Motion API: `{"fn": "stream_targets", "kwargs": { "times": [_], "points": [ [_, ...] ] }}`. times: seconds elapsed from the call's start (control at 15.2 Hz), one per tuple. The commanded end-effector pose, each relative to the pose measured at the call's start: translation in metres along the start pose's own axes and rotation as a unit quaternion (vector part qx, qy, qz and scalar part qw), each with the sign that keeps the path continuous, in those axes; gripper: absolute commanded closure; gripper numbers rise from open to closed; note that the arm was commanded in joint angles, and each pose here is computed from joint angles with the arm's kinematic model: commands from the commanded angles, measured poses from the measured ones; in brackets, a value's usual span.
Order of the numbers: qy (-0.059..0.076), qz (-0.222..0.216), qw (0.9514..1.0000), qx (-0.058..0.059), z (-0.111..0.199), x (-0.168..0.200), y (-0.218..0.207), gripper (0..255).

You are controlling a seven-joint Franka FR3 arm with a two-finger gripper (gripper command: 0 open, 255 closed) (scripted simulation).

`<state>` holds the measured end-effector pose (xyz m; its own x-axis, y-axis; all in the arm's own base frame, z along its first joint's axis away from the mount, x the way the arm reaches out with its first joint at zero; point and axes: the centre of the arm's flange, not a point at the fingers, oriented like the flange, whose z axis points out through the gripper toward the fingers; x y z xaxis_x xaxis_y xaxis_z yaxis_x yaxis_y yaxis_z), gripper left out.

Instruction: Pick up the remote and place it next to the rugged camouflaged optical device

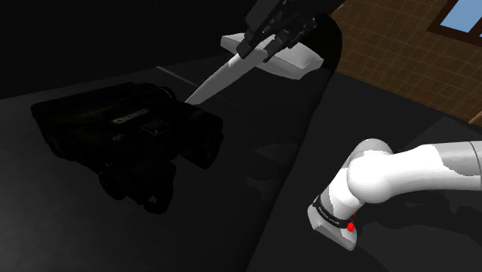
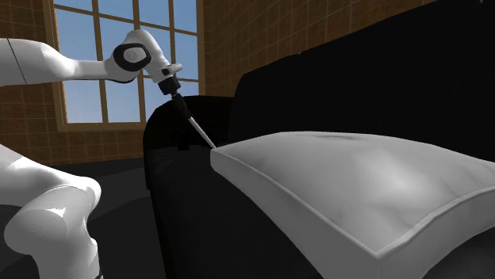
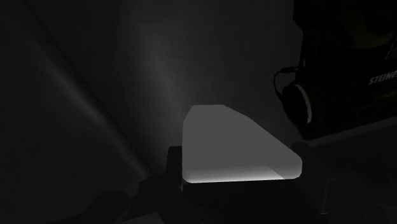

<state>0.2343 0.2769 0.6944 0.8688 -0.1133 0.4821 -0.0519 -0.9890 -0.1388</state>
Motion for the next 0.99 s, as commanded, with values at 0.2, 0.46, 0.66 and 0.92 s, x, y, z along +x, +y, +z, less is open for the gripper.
{"fn": "stream_targets", "kwargs": {
  "times": [0.2,0.46,0.66,0.92],
  "points": [
    [-0.004,0.001,1.0,-0.003,0.028,-0.013,0.005,255],
    [-0.004,0.001,1.0,-0.003,0.046,-0.024,0.008,255],
    [-0.004,0.001,1.0,-0.003,0.06,-0.031,0.01,255],
    [-0.004,0.001,1.0,-0.003,0.078,-0.041,0.013,255]
  ]
}}
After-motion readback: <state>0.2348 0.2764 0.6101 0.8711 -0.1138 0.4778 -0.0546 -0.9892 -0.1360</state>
